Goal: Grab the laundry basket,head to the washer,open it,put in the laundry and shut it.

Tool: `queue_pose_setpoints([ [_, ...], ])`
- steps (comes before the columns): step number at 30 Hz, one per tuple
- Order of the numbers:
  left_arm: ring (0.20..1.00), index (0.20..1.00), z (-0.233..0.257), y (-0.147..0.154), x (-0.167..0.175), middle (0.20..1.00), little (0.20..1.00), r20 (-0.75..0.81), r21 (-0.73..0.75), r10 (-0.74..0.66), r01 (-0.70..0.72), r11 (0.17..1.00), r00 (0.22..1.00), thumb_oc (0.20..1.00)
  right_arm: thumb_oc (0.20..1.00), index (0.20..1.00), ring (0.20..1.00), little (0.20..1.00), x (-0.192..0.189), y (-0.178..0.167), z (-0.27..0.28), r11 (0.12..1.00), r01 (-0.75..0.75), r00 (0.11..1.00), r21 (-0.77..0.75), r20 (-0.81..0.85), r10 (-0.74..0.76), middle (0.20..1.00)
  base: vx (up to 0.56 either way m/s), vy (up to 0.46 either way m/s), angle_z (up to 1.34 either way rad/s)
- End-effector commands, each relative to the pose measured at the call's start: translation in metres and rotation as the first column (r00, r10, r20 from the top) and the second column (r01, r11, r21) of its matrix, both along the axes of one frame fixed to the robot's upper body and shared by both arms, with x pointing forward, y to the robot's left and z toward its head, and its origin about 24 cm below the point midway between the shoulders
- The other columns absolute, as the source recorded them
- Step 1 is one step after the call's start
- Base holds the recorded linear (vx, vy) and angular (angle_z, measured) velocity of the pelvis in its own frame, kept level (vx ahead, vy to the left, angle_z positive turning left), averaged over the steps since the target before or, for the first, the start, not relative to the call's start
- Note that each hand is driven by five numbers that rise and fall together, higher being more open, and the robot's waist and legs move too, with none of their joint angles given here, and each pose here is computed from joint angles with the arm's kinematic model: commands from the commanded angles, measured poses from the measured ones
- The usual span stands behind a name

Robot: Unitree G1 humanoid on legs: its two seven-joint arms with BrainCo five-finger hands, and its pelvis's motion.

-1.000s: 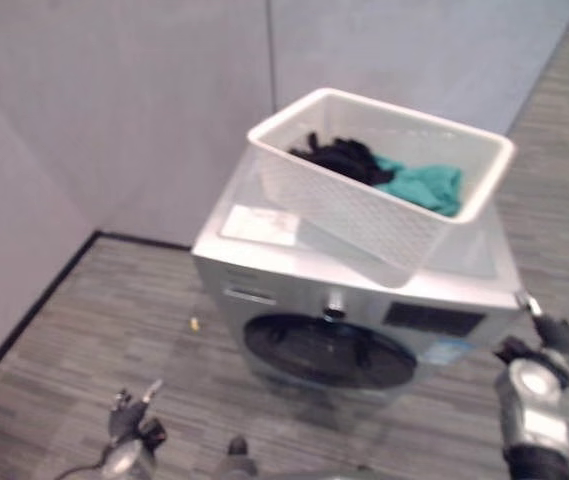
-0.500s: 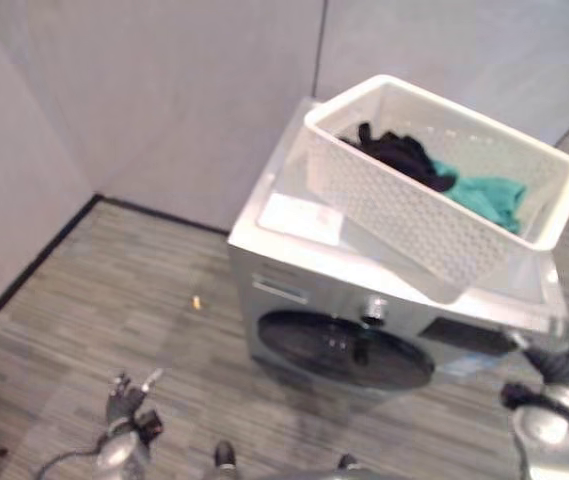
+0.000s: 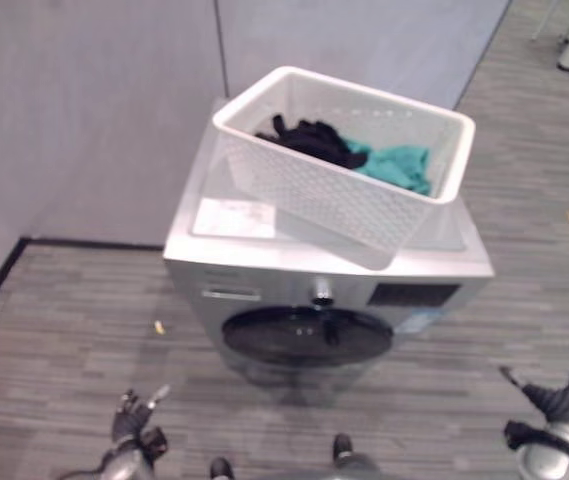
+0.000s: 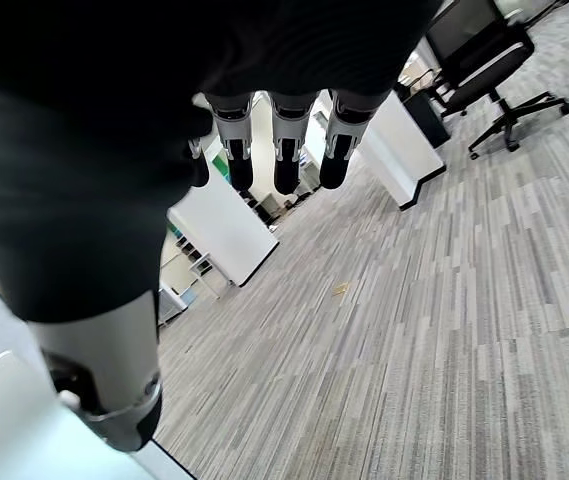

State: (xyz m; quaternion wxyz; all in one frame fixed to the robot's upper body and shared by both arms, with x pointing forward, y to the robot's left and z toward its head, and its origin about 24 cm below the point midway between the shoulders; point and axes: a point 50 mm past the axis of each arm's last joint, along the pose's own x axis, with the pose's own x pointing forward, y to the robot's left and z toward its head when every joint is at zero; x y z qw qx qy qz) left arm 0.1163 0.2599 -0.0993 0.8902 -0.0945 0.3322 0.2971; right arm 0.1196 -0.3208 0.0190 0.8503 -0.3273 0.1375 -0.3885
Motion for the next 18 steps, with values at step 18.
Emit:
queue_pose_setpoints([
  [18, 1.0, 1.0, 0.054, -0.007, 0.074, 1.0, 1.0, 0.301, 0.121, -0.198, 0.169, 0.978, 0.933, 1.0, 1.0, 1.0, 1.0, 1.0, 0.082, 0.002, 0.091, 0.94, -0.148, 0.921, -0.307, 0.304, 0.244, 1.0, -0.14, 0.086, 0.11],
])
